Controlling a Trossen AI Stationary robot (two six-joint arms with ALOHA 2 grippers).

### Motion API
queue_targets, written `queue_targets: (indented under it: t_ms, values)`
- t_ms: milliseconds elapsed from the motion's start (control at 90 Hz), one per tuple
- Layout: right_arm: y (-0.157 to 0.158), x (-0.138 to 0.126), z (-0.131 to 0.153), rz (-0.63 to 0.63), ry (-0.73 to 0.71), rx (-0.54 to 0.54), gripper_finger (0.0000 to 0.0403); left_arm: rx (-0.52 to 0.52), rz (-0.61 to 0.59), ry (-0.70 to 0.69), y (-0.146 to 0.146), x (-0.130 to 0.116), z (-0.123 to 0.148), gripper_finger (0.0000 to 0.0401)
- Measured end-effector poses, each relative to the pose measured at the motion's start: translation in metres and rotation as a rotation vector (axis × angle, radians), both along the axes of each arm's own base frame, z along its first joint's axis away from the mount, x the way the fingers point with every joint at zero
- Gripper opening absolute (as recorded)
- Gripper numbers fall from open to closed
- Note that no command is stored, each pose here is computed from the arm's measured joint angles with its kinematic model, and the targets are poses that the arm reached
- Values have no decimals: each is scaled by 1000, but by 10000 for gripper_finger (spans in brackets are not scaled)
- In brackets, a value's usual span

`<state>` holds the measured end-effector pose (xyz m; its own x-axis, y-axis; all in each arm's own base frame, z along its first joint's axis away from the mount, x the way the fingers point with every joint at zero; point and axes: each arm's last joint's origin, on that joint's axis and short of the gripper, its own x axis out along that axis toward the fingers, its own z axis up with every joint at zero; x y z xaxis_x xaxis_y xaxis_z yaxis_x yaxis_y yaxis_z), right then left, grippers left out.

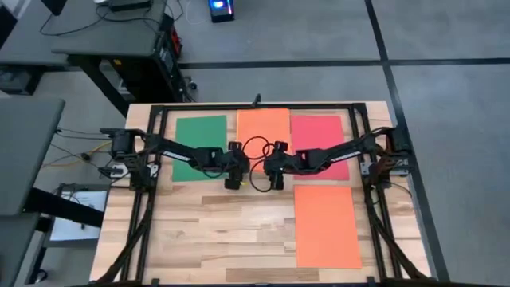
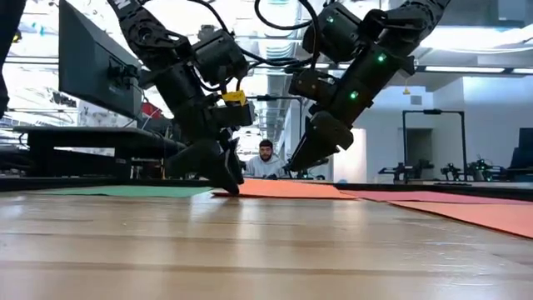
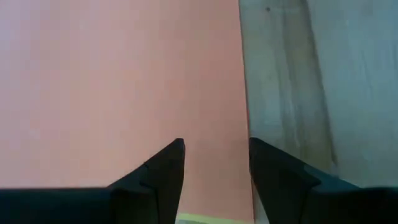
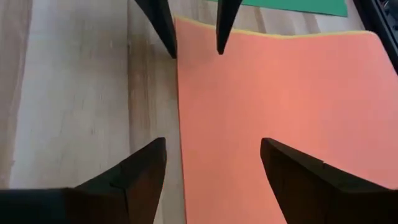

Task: Organize paper
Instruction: Put the orange paper on the bottom left of the table

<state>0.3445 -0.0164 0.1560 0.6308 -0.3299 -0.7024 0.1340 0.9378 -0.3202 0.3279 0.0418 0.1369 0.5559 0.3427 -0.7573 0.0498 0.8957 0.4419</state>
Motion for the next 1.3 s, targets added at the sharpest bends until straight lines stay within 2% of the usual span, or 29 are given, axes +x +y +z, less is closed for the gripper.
queue_targets:
  t_ms: [333,778,1144,1300]
  values:
    - [3,0,0,8,0,0,249,24,3,-9,0,1,1,160]
    - [15,1,0,50,-9,11,249,32,-2,-106,0,-1,27,160]
    - [5,2,1,-37,-49,55,249,70,17,-115,1,0,28,160]
    - [5,11,-18,-23,-57,43,249,71,20,-115,2,0,28,160]
